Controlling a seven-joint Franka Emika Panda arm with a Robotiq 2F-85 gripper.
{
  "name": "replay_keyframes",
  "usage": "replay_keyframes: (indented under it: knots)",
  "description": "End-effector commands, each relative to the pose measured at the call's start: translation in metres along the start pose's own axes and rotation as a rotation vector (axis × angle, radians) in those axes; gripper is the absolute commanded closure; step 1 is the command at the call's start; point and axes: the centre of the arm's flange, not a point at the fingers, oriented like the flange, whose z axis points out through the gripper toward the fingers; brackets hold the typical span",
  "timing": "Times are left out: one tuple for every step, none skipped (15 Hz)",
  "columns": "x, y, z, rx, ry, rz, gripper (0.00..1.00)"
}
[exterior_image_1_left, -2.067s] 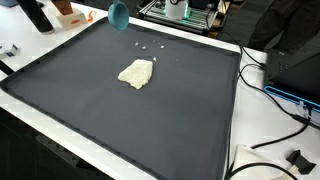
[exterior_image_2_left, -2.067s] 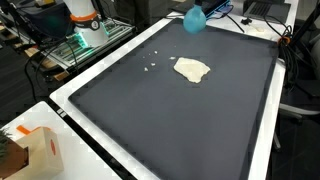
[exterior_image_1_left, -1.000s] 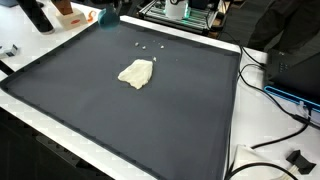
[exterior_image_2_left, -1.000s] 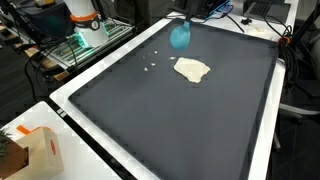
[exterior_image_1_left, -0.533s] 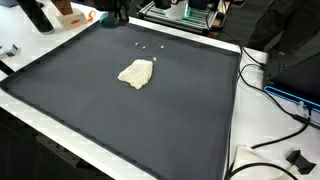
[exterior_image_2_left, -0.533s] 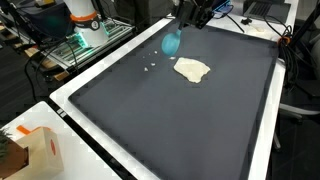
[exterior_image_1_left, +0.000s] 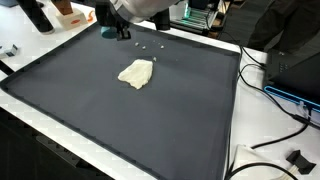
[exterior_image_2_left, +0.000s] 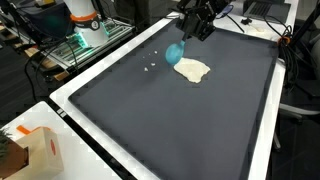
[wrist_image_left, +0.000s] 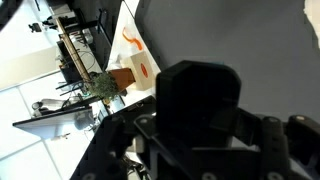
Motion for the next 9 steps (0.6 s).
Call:
replay_keyframes:
  knots:
    - [0.0, -0.019, -0.003, -0.057, 0.032, 0.01, 0.81]
    - [-0.002, -0.023, -0.002, -0.061, 0.035, 0.007, 0.81]
    - [-0.004, -0.028, -0.001, -0.067, 0.039, 0.004, 0.81]
    - [-0.006, -0.032, -0.001, -0.072, 0.042, -0.001, 0.81]
    - [-0.007, -0.036, -0.001, -0.077, 0.045, -0.005, 0.81]
    - [-0.009, -0.041, 0.0, -0.082, 0.047, -0.009, 0.81]
    - [-0.011, -0.045, 0.0, -0.086, 0.049, -0.013, 0.81]
    - [-0.012, -0.049, 0.001, -0.088, 0.051, -0.018, 0.81]
    - [-0.014, -0.053, 0.001, -0.093, 0.055, -0.021, 0.81]
